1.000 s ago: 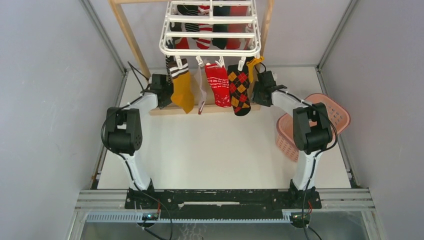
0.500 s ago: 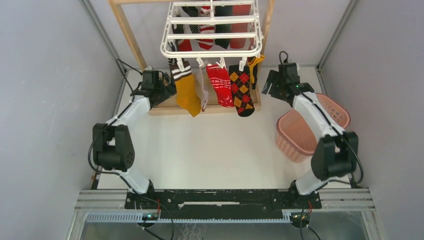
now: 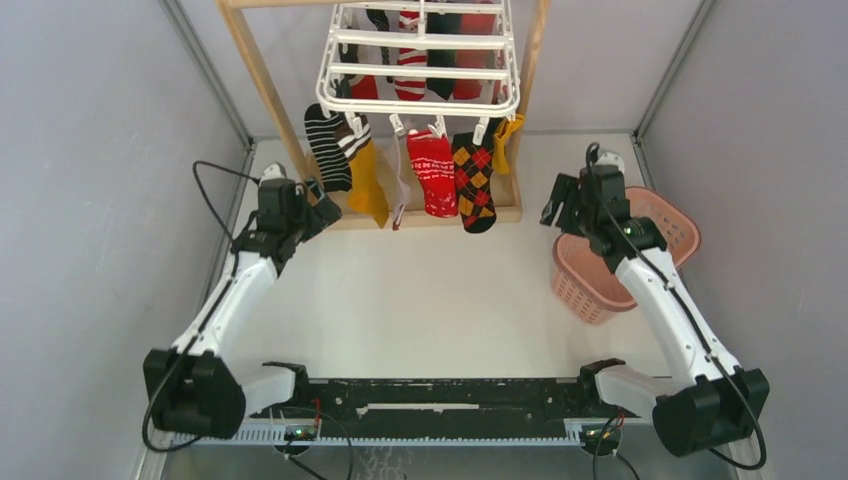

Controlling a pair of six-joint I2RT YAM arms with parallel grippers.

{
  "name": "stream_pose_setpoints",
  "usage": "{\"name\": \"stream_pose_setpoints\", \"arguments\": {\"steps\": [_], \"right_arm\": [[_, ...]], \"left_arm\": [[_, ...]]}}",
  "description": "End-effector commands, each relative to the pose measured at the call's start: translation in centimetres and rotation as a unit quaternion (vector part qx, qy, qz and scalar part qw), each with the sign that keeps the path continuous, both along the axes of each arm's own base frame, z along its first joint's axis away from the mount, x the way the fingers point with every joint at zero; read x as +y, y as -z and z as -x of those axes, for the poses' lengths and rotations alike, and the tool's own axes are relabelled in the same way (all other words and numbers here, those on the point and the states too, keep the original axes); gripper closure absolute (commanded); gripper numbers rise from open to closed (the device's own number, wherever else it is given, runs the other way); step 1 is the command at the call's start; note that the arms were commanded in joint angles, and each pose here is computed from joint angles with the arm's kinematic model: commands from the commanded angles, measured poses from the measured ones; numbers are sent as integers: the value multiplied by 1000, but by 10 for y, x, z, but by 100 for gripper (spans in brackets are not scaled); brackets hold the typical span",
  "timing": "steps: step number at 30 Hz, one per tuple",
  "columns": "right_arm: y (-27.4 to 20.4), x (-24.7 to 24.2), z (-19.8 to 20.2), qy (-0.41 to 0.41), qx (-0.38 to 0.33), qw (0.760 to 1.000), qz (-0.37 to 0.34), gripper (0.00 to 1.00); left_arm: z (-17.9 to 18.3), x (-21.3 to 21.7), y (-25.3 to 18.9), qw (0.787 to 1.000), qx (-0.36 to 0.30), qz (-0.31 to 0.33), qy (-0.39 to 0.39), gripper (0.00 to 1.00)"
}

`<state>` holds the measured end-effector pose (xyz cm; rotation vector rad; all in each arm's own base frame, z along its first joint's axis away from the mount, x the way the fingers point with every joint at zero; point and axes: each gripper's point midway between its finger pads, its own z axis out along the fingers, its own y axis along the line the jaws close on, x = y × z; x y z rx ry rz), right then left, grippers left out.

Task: Remove the socks clipped to the hanger
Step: Move the bin to the center of the board.

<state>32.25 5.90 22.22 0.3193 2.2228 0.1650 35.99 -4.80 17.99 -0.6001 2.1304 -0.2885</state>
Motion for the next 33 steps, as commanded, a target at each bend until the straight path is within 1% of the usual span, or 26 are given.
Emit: {"name": "stream_pose_setpoints", "arguments": {"steps": [1,6,12,17,20,23,26,28,30,33], "right_arm": [[12,-2,34,-10,10,1000,23,23],[14,1,58,-11,6,1000,21,23],[32,4,74,-17,42,998,39,23],[59,13,83,-28,84,994,61,23],[64,17,84,-34,93,992,75,23],[67,16,84,-29,101,990,93,26],[69,19,86,-38,106,989,98,34],[66,24,86,-46,98,990,93,42],[62,33,86,-60,93,991,76,54],[55,52,86,-82,84,992,42,77]], "left_arm": [[32,-3,-4,1000,-27,10,5,0],[62,-17,-10,997,-62,24,30,0],[89,-38,-6,996,-56,18,72,0],[105,-52,-6,993,-62,23,96,0],[112,-55,-9,992,-67,19,104,0],[118,-57,-10,992,-70,17,107,0],[122,-57,-11,991,-73,16,108,0],[124,-54,-11,992,-74,13,104,0],[126,-52,-11,992,-76,12,101,0],[127,-50,-10,992,-76,10,97,0]]}}
